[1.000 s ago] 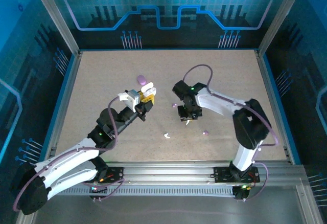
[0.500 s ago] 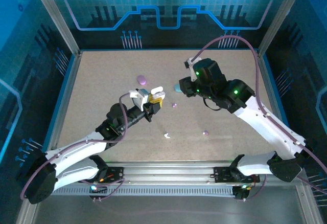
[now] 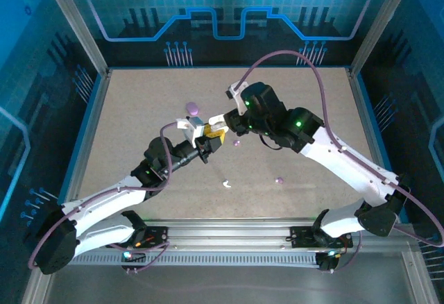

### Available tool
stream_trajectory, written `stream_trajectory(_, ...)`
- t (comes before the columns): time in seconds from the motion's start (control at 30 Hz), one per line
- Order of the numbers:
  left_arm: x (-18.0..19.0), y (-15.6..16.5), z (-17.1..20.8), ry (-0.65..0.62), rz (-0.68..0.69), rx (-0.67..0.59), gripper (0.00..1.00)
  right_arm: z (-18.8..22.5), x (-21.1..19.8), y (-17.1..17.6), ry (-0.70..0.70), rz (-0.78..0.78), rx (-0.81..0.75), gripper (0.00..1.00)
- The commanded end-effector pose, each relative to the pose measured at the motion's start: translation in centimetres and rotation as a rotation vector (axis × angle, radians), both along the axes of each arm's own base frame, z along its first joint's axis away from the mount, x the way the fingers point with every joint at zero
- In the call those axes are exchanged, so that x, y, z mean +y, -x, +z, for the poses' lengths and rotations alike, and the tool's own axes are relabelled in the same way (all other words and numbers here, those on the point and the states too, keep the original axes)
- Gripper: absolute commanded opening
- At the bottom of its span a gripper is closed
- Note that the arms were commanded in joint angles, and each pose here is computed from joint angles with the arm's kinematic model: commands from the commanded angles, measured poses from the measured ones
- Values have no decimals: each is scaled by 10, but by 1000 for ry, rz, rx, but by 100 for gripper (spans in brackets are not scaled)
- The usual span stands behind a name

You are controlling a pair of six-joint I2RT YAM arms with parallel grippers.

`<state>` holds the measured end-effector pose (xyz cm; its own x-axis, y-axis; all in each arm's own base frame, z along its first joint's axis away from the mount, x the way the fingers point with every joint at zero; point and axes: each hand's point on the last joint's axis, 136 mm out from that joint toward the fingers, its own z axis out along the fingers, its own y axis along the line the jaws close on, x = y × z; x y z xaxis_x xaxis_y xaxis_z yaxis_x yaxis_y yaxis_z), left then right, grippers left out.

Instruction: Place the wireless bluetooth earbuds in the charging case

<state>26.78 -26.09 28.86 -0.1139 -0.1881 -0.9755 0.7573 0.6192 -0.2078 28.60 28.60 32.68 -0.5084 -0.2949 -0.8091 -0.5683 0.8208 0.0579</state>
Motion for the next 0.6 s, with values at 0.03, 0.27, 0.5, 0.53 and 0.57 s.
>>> stream_trajectory(0.03,-5,5,25,52,-34,-37,22,23,11,-3,-34,25,-66,28)
stream_trajectory(0.27,-5,5,28,61,-36,-39,22,13,19,-2,-17,51,-48,28)
stream_trajectory(0.5,-2,4,31,72,-19,-42,22,4,26,8,-4,108,-24,28)
stream_trajectory(0.53,-2,4,31,73,-14,-44,22,4,27,10,-6,121,-22,28)
stream_trajectory(0.57,-1,3,32,74,-11,-46,22,2,27,12,-2,128,-20,28)
